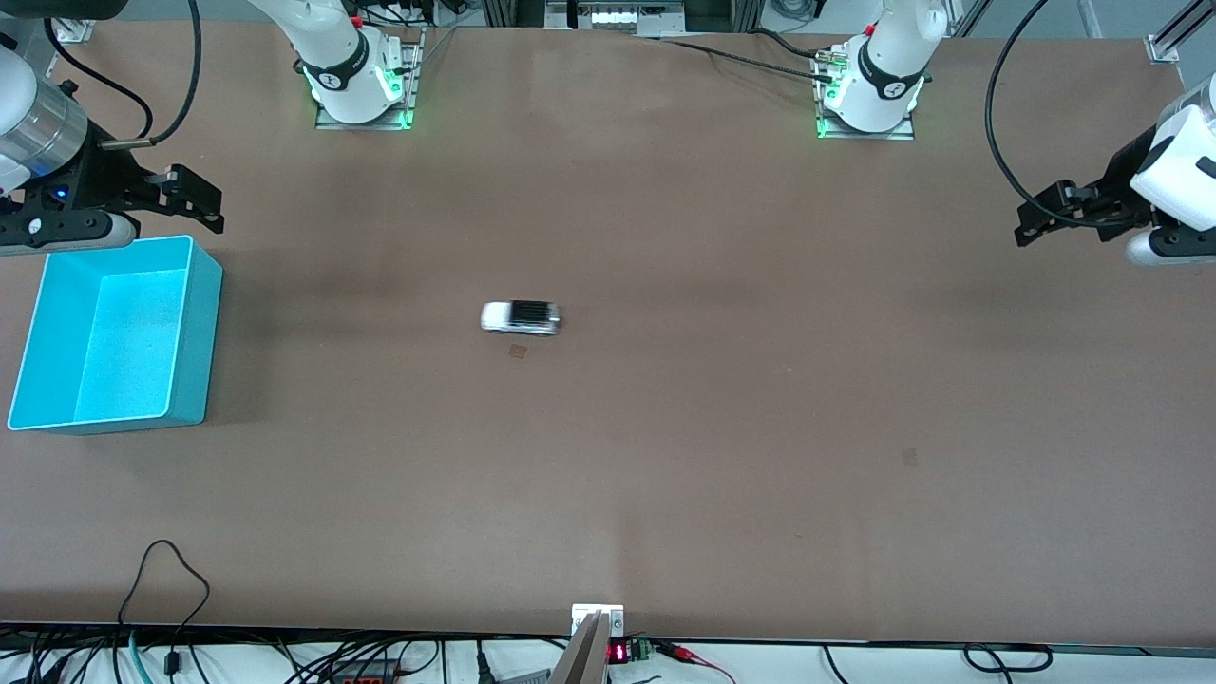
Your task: Wind and store white jeep toy
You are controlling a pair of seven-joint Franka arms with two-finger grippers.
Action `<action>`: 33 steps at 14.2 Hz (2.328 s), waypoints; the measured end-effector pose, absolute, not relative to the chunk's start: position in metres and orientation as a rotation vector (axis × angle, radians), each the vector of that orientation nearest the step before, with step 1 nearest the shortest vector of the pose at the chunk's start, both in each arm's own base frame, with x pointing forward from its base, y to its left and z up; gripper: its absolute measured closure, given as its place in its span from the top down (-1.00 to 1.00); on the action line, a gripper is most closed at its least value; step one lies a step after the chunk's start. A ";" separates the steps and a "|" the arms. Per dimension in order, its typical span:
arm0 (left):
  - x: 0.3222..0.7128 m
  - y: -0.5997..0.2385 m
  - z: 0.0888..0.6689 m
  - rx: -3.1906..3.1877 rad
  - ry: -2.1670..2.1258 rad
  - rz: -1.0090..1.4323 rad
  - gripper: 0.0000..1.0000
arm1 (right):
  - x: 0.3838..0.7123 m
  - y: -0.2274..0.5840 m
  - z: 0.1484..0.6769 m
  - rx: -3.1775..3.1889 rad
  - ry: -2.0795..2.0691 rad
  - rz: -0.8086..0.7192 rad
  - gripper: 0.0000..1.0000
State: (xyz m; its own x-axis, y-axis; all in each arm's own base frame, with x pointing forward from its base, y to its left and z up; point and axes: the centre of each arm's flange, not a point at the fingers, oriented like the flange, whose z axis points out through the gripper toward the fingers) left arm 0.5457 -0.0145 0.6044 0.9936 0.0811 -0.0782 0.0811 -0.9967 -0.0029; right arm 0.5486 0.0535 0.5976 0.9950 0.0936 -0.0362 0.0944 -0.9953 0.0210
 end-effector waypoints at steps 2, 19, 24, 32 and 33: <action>0.543 -0.014 0.604 3.136 0.129 -0.156 1.00 | 0.549 0.053 0.598 3.115 0.147 -0.055 1.00; 0.543 -0.014 0.600 3.138 0.132 -0.187 1.00 | 0.576 0.031 0.529 3.097 0.368 -0.260 1.00; 0.543 -0.016 0.601 3.145 0.125 -0.186 1.00 | 0.591 -0.012 0.482 2.980 1.086 -0.283 1.00; 0.546 -0.016 0.599 3.145 0.124 -0.188 1.00 | 0.555 -0.016 0.320 2.677 1.734 -0.177 1.00; 0.546 -0.014 0.599 3.145 0.128 -0.189 1.00 | 0.547 -0.016 0.305 2.641 1.782 -0.159 1.00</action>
